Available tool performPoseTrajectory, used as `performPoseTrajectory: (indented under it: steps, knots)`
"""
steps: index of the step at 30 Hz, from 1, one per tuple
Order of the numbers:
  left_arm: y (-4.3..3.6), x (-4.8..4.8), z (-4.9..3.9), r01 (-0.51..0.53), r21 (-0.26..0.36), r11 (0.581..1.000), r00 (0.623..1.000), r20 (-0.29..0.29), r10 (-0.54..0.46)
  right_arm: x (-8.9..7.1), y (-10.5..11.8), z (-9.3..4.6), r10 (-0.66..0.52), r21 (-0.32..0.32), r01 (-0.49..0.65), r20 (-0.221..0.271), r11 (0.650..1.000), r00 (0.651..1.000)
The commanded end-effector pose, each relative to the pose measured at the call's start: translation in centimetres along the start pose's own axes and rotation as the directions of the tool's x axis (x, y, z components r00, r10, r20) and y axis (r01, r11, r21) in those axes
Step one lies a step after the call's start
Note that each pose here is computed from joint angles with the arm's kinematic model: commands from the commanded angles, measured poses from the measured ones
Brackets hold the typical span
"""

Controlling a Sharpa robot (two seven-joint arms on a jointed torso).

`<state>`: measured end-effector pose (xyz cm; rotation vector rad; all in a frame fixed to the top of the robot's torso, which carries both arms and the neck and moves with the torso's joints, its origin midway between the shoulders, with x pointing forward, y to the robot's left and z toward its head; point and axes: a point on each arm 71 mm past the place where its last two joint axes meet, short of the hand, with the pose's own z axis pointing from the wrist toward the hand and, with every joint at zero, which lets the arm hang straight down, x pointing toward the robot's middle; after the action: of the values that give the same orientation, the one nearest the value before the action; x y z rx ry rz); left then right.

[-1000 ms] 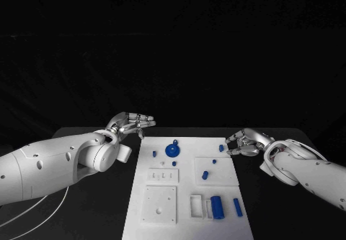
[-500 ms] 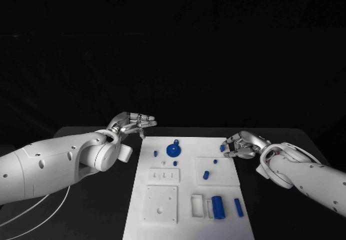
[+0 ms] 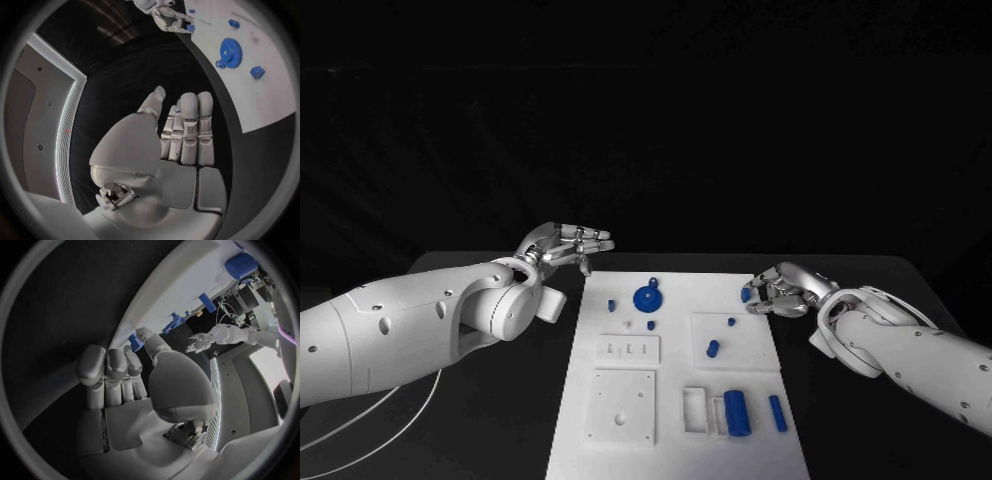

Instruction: Assemble the parts on the task board

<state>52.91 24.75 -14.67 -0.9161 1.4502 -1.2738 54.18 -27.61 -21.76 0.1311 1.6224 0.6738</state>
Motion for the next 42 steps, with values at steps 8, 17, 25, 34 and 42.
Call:
performPoseTrajectory:
  steps: [8,17,25,34,42]
  knots:
    - [-0.13,0.17,-0.01,0.01,0.01,1.0,1.0,-0.018,-0.01,0.12,0.07,0.16,0.008,0.003,-0.008,0.019,1.0,1.0]
    - [-0.11,0.11,-0.03,0.006,0.008,1.0,1.0,-0.018,-0.006,0.25,0.14,0.32,0.01,0.011,-0.011,0.022,1.0,1.0]
    - [-0.1,0.1,-0.02,0.006,0.008,1.0,1.0,-0.018,-0.006,0.36,0.24,0.43,0.012,0.012,-0.012,0.023,1.0,1.0]
    - [-0.09,0.11,0.01,0.006,0.007,1.0,1.0,-0.019,-0.006,0.37,0.27,0.47,0.012,0.013,-0.012,0.026,1.0,1.0]
    - [-0.09,0.11,0.01,0.006,0.006,1.0,1.0,-0.02,-0.006,0.27,0.24,0.48,0.009,0.015,-0.01,0.041,1.0,0.999]
